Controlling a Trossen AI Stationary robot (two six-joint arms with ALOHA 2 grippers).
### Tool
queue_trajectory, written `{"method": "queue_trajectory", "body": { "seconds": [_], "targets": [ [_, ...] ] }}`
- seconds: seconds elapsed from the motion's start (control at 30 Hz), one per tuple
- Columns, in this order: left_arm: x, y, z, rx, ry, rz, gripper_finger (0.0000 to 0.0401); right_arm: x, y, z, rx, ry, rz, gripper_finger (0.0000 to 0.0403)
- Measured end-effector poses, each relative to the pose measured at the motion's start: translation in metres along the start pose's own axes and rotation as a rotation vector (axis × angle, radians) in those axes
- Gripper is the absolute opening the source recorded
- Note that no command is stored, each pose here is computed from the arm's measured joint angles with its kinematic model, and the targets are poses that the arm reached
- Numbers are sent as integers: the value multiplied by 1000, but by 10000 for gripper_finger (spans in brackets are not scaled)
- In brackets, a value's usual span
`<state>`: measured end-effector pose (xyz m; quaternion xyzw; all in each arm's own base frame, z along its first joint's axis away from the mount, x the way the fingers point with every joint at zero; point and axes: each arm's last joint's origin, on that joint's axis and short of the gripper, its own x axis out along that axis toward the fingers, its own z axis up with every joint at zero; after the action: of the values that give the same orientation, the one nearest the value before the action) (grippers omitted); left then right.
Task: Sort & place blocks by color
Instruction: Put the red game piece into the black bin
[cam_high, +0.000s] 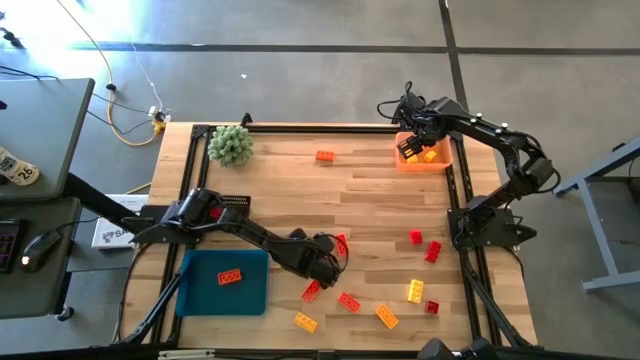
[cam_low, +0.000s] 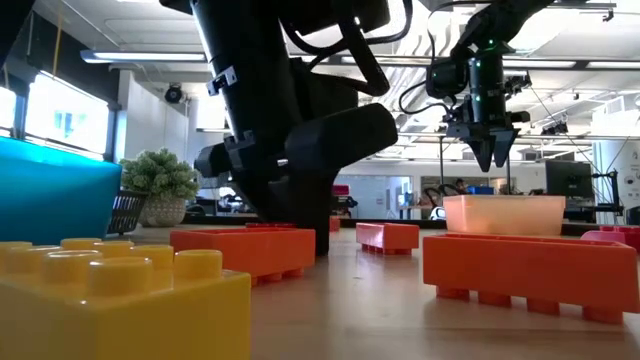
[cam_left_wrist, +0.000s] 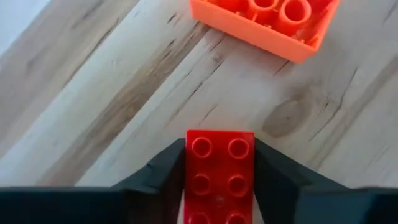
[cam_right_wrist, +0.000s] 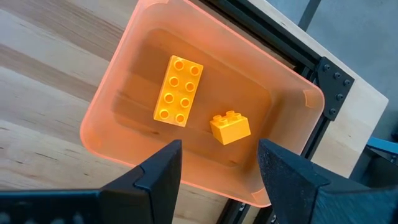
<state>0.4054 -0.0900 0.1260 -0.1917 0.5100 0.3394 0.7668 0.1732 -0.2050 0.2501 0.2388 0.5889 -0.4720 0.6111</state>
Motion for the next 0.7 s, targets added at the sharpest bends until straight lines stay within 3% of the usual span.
{"method": "queue_trajectory", "body": {
  "seconds": [0.1, 0.37, 0.43, 0.7],
  "targets": [
    [0, 0, 0, 67, 1, 2, 112, 0, 0, 0, 1, 0, 0, 197],
    [-15, 7, 1, 204, 32, 0, 112, 0, 1, 0, -10, 5, 30, 197],
    [-26, 10, 5, 205, 21, -9, 113, 0, 1, 0, -12, 5, 29, 197],
    [-73, 46, 19, 194, -14, 130, 117, -3, 10, -1, -68, -10, 34, 197]
  ]
}}
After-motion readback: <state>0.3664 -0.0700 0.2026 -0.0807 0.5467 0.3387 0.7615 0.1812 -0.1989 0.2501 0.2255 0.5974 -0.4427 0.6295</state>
